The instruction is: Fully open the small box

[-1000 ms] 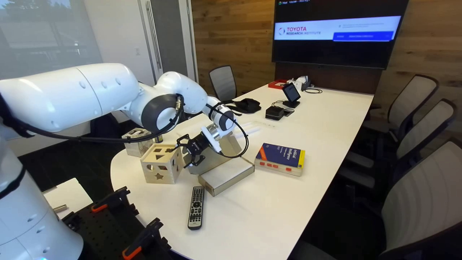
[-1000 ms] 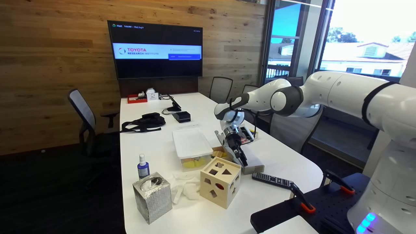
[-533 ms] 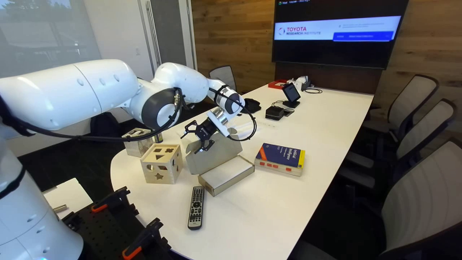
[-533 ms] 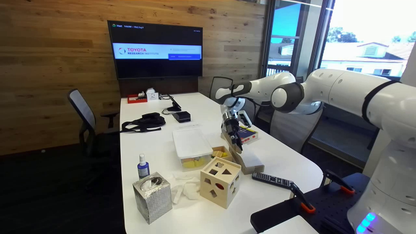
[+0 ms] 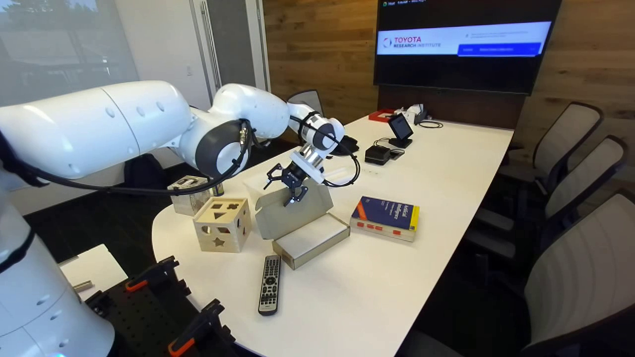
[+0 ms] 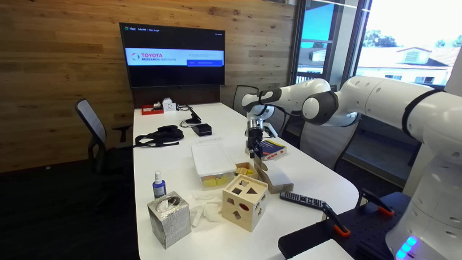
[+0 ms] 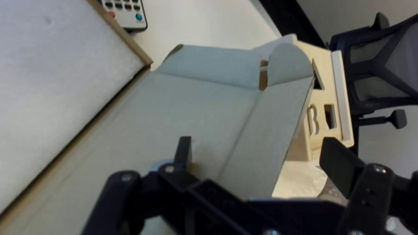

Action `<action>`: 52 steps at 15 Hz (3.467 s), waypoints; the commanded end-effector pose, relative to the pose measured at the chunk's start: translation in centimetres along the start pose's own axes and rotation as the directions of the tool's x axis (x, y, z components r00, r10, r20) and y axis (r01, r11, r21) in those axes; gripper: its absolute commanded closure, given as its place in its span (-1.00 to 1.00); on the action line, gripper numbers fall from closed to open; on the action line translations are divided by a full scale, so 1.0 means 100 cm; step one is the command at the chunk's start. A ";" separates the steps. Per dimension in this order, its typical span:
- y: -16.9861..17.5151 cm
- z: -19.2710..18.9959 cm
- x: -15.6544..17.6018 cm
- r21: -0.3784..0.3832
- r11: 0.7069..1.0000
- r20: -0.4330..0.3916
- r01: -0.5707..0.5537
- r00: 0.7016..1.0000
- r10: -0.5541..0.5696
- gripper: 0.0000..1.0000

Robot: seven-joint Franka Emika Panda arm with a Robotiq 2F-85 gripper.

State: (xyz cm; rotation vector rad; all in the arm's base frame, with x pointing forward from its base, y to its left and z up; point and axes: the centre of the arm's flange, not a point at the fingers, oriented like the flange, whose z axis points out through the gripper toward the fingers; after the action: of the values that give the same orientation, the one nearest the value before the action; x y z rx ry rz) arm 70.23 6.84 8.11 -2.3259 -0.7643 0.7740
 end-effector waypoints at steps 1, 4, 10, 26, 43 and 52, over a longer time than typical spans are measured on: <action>0.001 -0.014 0.018 -0.070 0.996 -0.134 -0.050 0.990 0.041 -1.00; 0.005 -0.010 0.040 -0.120 0.991 -0.187 -0.064 0.982 0.041 -1.00; 0.028 0.036 0.064 -0.167 0.981 -0.181 -0.097 0.981 0.067 -1.00; -0.005 0.014 0.021 -0.155 0.978 -0.185 -0.142 0.976 0.112 -1.00; -0.080 -0.137 -0.114 -0.126 0.904 -0.406 -0.409 0.853 0.329 -1.00; -0.107 -0.147 -0.209 -0.025 0.906 -0.361 -0.422 0.849 0.386 -1.00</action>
State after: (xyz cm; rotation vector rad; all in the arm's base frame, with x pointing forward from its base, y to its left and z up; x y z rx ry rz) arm 69.56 -4.50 30.36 -2.6832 -0.1672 0.4474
